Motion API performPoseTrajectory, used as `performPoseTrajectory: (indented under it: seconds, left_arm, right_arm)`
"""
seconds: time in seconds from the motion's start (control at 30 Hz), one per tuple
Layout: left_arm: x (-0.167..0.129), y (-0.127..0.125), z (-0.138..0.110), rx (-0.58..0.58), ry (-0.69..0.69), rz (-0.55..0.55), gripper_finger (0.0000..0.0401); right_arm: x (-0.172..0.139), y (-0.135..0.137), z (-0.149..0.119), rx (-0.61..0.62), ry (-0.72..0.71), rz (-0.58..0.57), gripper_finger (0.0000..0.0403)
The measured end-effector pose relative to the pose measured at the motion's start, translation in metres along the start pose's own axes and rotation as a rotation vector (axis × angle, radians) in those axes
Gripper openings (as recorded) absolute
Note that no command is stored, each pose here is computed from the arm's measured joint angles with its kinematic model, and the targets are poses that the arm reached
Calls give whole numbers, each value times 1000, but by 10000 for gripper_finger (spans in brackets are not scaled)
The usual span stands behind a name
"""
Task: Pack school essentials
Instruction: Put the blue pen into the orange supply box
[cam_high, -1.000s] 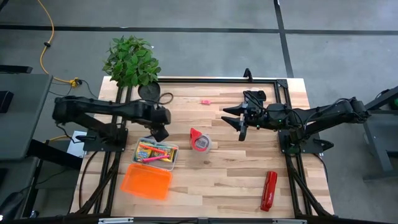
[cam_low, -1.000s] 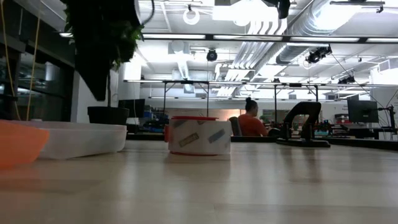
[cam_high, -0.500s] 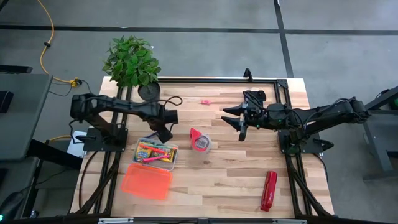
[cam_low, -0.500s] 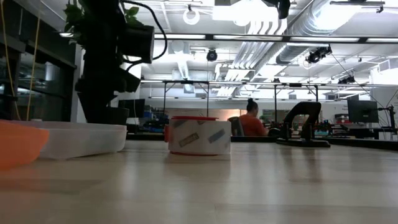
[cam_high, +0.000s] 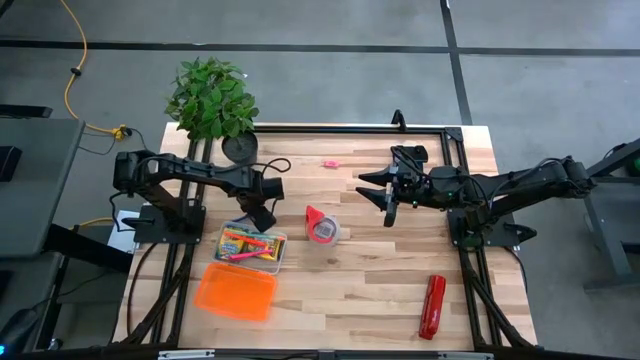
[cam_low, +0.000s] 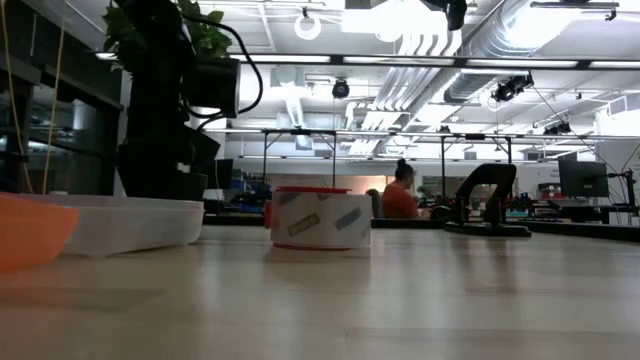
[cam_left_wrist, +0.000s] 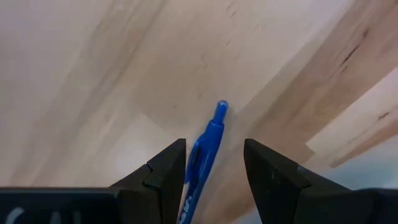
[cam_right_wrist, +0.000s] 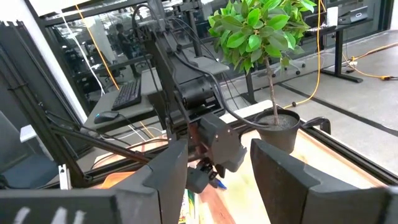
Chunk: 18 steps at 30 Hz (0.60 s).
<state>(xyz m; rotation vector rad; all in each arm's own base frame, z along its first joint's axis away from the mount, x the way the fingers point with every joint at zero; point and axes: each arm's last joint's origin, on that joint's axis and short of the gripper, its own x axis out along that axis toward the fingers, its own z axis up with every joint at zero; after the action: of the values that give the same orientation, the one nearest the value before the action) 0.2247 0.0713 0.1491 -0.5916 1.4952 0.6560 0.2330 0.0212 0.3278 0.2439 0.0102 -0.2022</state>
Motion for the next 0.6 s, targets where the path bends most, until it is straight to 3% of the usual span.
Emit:
performPoseTrajectory:
  seconds: [0.6]
  left_arm:
    - [13, 4, -9, 18, 21, 11, 148]
  right_arm:
    - [0, 0, 0, 11, 0, 0, 167]
